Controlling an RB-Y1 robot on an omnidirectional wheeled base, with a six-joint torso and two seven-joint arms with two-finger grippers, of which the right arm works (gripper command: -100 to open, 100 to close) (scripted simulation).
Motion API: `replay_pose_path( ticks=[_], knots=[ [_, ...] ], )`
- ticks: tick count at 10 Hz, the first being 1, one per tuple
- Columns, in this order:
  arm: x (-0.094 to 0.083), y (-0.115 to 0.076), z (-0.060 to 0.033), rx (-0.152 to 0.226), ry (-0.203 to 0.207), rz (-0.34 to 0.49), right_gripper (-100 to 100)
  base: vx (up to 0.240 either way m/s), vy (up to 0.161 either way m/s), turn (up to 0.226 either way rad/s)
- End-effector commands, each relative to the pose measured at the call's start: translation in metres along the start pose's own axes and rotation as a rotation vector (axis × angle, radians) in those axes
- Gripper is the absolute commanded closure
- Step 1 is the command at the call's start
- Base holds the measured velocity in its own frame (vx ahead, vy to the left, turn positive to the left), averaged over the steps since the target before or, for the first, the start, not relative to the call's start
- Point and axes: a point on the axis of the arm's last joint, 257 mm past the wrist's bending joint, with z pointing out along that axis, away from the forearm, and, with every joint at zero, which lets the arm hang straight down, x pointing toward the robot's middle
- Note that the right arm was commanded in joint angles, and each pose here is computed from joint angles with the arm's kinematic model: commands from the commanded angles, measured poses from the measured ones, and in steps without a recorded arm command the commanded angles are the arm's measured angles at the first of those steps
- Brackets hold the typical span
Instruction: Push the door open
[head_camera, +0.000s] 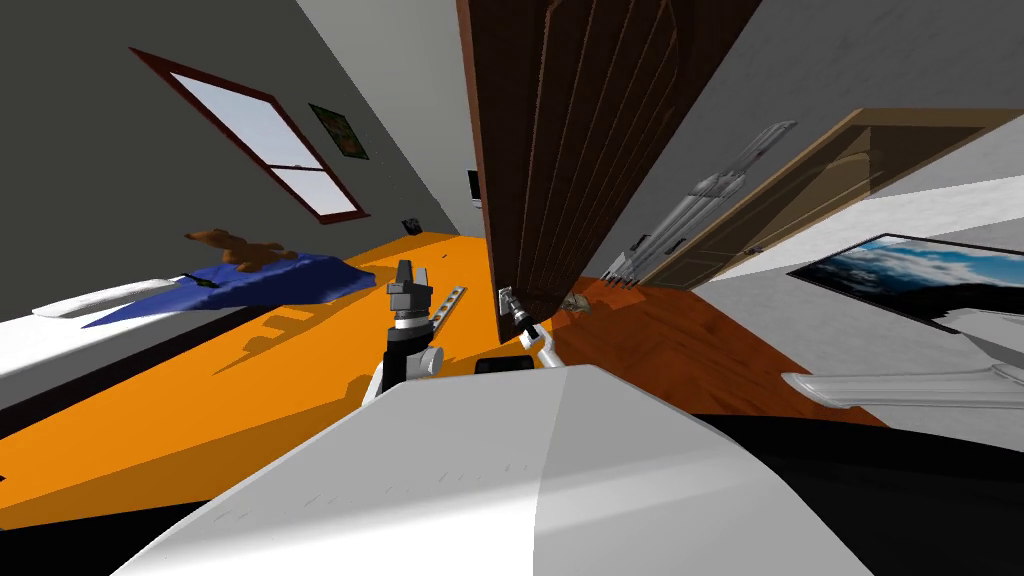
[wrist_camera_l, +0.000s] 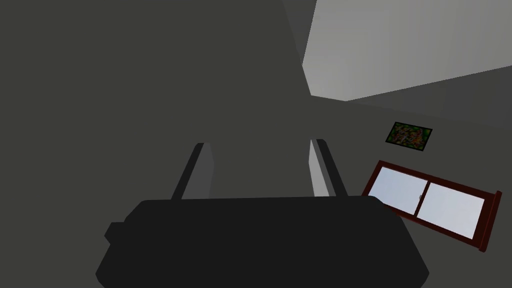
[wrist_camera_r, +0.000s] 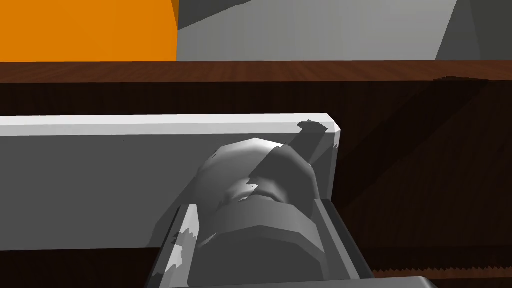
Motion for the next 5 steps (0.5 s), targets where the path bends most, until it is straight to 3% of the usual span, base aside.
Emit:
replay_pose_path(
  ticks=[1,5],
  knots=[
    [-0.016,-0.002,-0.0012,0.005,-0.022,-0.015,100,0.120,0.169,-0.084],
    [-0.047,-0.002,-0.0022,0.006,-0.079,-0.022,100,0.146,0.192,-0.093]
  ],
)
